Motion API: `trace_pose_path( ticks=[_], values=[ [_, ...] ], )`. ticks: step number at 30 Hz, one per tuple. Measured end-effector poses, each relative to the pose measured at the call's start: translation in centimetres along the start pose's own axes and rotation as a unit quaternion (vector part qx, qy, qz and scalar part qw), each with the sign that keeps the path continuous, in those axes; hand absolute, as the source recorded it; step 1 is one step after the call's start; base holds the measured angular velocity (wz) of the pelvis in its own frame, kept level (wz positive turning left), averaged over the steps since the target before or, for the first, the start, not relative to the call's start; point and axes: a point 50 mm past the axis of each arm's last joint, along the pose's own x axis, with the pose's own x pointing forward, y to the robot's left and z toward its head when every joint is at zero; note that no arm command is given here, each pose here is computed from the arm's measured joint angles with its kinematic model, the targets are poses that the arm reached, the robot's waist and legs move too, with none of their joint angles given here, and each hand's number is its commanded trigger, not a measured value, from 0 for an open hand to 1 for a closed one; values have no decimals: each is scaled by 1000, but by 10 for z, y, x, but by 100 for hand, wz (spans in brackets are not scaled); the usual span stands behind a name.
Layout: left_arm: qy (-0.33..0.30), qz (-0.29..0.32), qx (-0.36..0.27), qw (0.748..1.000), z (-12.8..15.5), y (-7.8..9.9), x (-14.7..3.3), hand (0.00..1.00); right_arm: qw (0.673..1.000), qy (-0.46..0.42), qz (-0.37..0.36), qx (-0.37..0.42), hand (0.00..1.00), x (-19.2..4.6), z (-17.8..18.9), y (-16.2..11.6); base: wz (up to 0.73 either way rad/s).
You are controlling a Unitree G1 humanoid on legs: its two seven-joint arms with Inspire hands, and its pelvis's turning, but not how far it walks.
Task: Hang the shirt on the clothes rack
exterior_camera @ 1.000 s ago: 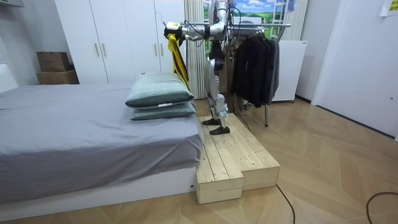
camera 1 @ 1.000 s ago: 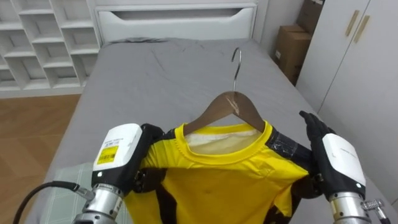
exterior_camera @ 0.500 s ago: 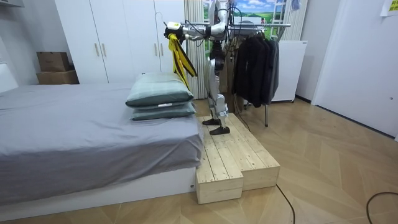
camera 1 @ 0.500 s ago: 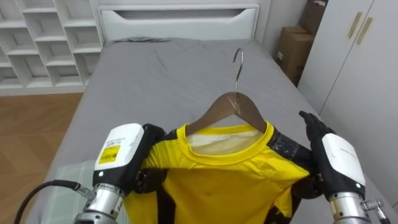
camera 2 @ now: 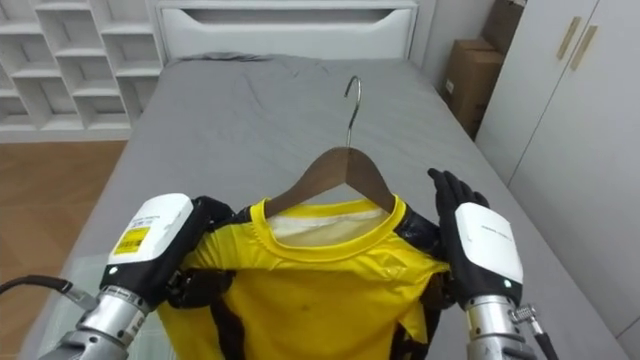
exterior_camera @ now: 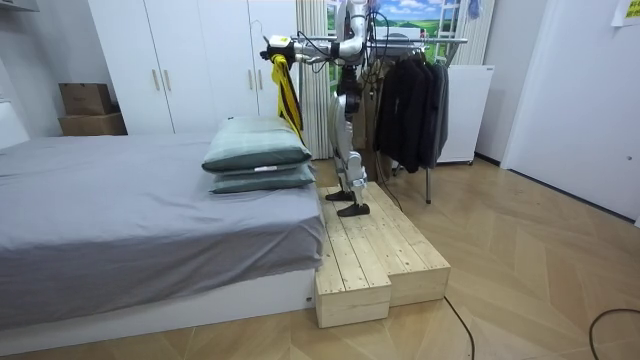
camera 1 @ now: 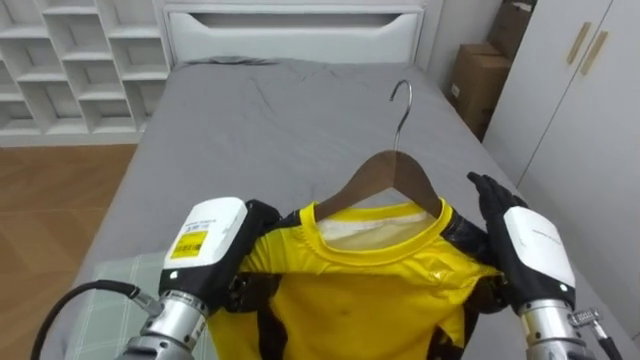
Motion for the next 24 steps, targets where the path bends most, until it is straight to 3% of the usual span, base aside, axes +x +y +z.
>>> trace_pose_path(
  ticks=[21,22,23,24],
  values=[
    [-14,-36,22,999,6,-4,0,100,996,-4,82,-45,0,18,0,17,2],
    [-17,-36,25,999,8,-4,0,100,995,0,85,-47,6,21,-1,18,8],
    [-18,-38,24,999,9,-5,0,100,995,6,91,-50,22,24,-3,19,5],
    [-19,-39,23,999,10,-5,0,100,994,9,94,-51,54,26,-4,19,0]
  ],
)
